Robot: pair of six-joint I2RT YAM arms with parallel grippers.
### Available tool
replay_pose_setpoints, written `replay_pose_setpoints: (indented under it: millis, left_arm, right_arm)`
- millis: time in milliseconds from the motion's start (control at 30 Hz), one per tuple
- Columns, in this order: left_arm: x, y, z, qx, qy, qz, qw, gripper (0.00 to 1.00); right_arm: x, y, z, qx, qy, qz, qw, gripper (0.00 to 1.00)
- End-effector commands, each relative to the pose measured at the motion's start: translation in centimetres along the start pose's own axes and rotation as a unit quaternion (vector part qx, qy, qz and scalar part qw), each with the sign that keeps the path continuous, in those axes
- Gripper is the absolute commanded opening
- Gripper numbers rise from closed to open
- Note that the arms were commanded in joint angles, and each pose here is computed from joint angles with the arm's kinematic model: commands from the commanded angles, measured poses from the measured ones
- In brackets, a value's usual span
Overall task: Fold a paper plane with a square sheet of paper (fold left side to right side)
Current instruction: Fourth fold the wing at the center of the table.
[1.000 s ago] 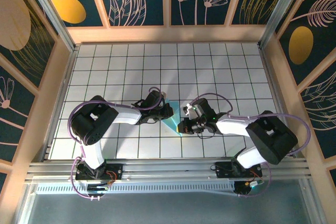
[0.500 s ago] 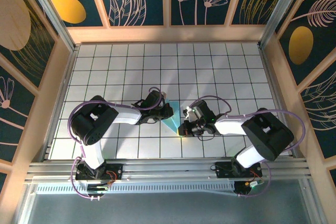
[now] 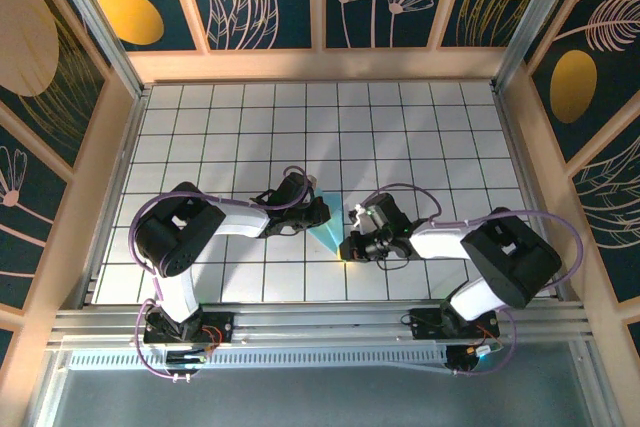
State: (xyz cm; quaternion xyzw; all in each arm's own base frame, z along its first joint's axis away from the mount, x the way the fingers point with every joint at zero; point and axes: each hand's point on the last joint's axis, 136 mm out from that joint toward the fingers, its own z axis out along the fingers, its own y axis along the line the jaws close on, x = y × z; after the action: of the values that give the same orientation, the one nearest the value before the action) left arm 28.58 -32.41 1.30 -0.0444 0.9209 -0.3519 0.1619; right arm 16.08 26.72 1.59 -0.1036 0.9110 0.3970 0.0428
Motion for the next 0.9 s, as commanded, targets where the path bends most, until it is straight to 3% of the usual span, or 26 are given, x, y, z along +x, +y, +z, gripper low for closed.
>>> replay_pose_setpoints:
  millis: [0,167,467,867]
  left_arm:
    - [2.1,4.3,0.3,-0.073,0.024,-0.017,0.997,0.04]
    - [2.0,4.2,0.3,-0.071,0.024,-0.016,0.997,0.04]
    - [2.0,3.9,0.4,-0.066,0.024,-0.016,0.997,0.04]
    - [2.0,3.9,0.4,-0.066,0.025,-0.016,0.997,0.04]
  right_arm:
    - [3.4,-1.1,-0.1,0.01,0.046,0.031,0.998,0.0]
    - [3.5,-0.2,-0.9,-0.003,0.044,0.027,0.999,0.0]
    - [-1.0,3.4,-3.5,-0.038,-0.023,-0.01,0.999,0.0]
    - [-5.9,1.8,-0.8,0.0,-0.07,0.004,0.998,0.0]
